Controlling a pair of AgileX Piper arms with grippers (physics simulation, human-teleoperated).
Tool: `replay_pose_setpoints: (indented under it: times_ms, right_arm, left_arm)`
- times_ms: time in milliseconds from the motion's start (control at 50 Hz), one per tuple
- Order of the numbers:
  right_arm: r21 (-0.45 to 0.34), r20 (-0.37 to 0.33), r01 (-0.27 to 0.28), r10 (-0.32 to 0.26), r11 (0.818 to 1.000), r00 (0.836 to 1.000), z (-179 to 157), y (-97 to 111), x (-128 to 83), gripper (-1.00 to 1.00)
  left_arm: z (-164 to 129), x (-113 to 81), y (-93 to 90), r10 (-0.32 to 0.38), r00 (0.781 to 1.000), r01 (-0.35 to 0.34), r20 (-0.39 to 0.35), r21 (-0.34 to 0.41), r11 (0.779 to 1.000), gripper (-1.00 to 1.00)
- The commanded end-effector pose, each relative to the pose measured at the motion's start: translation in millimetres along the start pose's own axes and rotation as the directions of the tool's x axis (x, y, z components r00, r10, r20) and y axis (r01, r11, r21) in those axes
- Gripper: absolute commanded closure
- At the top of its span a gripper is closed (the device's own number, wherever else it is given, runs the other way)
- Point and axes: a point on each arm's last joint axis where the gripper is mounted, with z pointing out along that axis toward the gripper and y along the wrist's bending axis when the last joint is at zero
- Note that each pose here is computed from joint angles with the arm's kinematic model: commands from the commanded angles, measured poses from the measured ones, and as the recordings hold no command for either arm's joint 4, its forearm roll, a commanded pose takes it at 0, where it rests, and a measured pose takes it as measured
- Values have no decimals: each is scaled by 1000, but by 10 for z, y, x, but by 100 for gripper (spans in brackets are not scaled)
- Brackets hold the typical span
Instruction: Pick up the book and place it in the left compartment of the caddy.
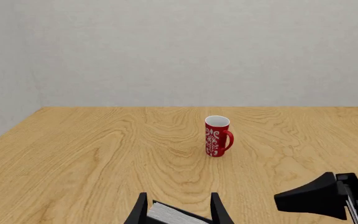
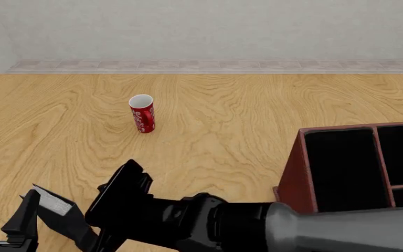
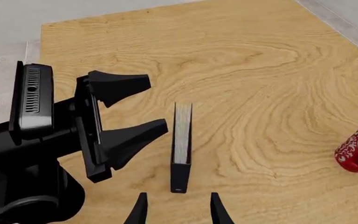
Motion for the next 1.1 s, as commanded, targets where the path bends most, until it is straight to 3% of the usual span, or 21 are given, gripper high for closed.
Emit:
replay_pose_setpoints:
  times_ms: [20, 180, 1100]
  right_arm:
    - [1, -7, 2, -2, 1000, 1000, 119, -3, 28, -100]
    - [23, -20, -1, 1, 1000, 1000, 223, -104, 72, -100]
    - [21, -54, -17, 18, 1000, 998, 664, -100, 210, -100]
  left_arm:
    - [0, 0, 0, 0, 1000, 0, 0, 0, 1000, -100]
    - [0, 0, 0, 0, 1000, 0, 0, 0, 1000, -100]
    - [0, 0, 0, 0, 1000, 0, 0, 0, 1000, -100]
